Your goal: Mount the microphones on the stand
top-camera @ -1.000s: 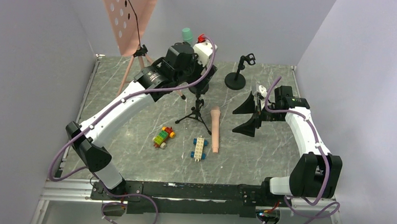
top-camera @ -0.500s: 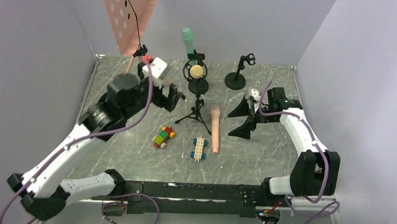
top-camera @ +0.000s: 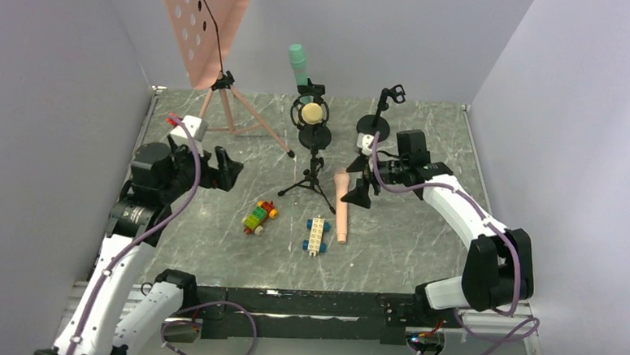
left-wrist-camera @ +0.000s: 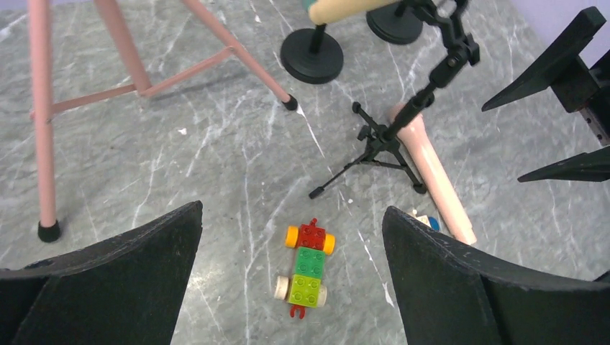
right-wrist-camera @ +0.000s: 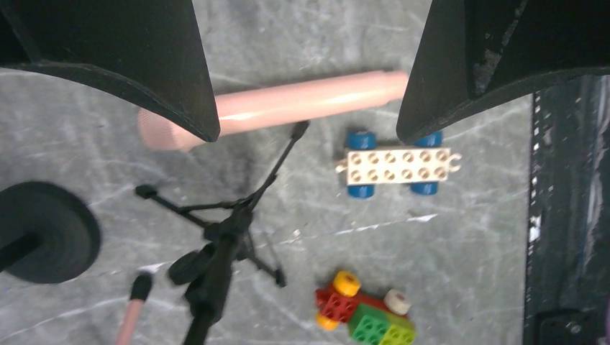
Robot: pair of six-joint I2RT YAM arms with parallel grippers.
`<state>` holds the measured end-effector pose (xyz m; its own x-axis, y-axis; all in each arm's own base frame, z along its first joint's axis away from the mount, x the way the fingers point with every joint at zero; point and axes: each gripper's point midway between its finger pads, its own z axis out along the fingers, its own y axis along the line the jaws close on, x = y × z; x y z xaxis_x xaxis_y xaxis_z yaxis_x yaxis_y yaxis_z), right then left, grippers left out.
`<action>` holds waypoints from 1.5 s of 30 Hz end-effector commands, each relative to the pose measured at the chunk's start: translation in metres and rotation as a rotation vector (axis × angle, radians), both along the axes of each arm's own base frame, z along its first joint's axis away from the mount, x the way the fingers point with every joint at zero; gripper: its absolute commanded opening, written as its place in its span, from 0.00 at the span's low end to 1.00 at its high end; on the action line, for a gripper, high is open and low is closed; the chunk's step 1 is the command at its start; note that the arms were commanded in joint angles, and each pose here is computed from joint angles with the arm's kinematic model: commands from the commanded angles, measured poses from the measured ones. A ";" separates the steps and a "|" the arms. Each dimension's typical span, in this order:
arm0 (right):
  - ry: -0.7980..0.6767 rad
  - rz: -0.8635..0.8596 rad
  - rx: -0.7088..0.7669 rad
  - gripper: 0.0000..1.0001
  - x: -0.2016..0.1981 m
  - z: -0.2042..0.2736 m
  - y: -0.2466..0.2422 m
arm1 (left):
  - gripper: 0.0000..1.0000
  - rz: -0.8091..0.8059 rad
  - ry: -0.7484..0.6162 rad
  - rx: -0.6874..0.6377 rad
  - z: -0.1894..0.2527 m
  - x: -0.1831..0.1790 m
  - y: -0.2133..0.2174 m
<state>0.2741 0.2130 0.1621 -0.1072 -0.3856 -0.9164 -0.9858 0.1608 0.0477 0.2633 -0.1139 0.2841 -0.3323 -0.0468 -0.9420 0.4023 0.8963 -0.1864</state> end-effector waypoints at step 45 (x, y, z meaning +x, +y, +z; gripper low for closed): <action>-0.023 0.204 0.253 0.98 0.072 0.047 0.087 | 0.99 0.021 0.063 -0.039 -0.056 0.018 0.021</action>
<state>0.3440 0.2921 0.1889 -0.0979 -0.2077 -0.9733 -0.9948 -0.0063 0.1014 0.2752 -0.0921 0.2203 -0.4246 -0.0919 -0.9007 0.3541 0.8987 -0.2586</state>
